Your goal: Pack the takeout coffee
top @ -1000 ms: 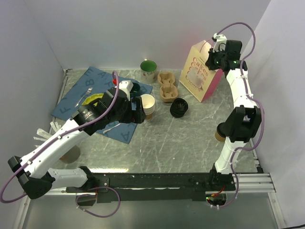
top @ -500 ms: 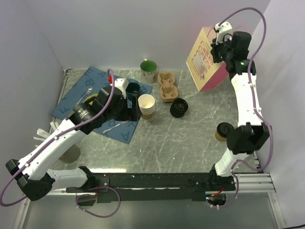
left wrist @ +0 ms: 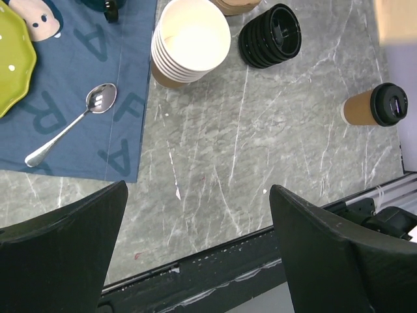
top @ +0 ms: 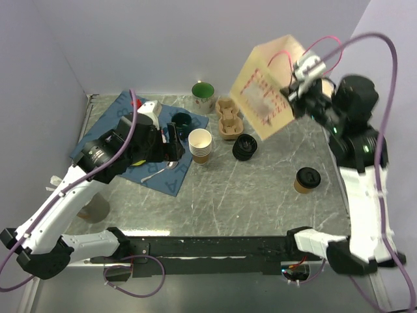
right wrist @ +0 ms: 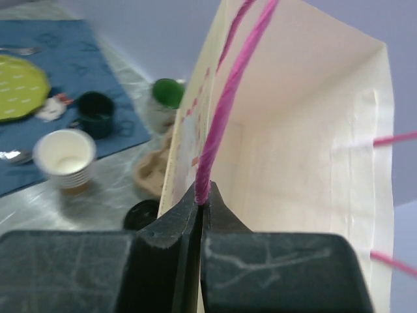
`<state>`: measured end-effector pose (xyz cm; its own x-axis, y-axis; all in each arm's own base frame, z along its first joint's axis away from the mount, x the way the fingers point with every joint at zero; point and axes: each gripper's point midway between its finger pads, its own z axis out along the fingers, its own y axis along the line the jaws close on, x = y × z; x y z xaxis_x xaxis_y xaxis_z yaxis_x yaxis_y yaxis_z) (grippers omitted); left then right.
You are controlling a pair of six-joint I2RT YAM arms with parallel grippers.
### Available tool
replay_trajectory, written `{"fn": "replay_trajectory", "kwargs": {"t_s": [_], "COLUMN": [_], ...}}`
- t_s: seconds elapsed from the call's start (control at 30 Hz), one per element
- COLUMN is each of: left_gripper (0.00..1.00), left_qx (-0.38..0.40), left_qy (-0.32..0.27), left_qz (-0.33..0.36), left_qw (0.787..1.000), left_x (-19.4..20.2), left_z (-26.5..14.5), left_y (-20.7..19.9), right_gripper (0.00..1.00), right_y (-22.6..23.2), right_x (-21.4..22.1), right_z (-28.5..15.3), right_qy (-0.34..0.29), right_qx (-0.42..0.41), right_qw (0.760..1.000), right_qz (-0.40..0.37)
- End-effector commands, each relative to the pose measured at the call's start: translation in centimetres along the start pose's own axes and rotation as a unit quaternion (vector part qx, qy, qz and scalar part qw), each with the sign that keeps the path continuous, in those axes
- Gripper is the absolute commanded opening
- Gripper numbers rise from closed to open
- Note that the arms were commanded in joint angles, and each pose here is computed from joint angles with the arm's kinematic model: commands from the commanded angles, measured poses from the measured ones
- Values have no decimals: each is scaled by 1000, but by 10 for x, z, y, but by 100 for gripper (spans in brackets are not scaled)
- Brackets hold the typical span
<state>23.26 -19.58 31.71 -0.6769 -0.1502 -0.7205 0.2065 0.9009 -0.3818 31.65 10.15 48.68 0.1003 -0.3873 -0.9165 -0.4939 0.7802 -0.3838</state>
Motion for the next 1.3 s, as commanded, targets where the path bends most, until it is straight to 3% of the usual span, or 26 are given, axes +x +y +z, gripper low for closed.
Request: {"fn": "replay_trajectory", "kwargs": {"t_s": [0.0, 0.27, 0.53, 0.73, 0.9, 1.13, 1.27], "left_gripper": [97, 97, 97, 97, 98, 97, 98], "left_qx": [16, 45, 56, 47, 45, 30, 4], "left_qy": [-18, -26, -14, 15, 1, -12, 5], "left_qz": [-5, -20, -15, -24, -62, -69, -70], "left_qw": [1000, 998, 998, 998, 997, 997, 998], "left_x": [-10, -20, -27, -21, -28, -34, -24], "left_z": [-26, -45, -44, -27, -21, -18, -12], "left_y": [-3, -15, -26, -30, -34, -29, -19], "right_gripper": [0, 0, 0, 0, 0, 0, 0], "right_y": [57, 127, 164, 182, 194, 219, 235], "right_x": [2, 19, 48, 49, 60, 78, 75], "right_z": [-51, -113, -124, -117, -102, -74, -60], "right_qy": [-21, -38, -24, -32, -13, 24, 4], "right_qx": [-83, -199, -266, -305, -318, -347, -350], "right_qw": [996, 979, 963, 951, 948, 936, 932], "right_qz": [-9, 10, 31, 40, 21, -49, -99]}}
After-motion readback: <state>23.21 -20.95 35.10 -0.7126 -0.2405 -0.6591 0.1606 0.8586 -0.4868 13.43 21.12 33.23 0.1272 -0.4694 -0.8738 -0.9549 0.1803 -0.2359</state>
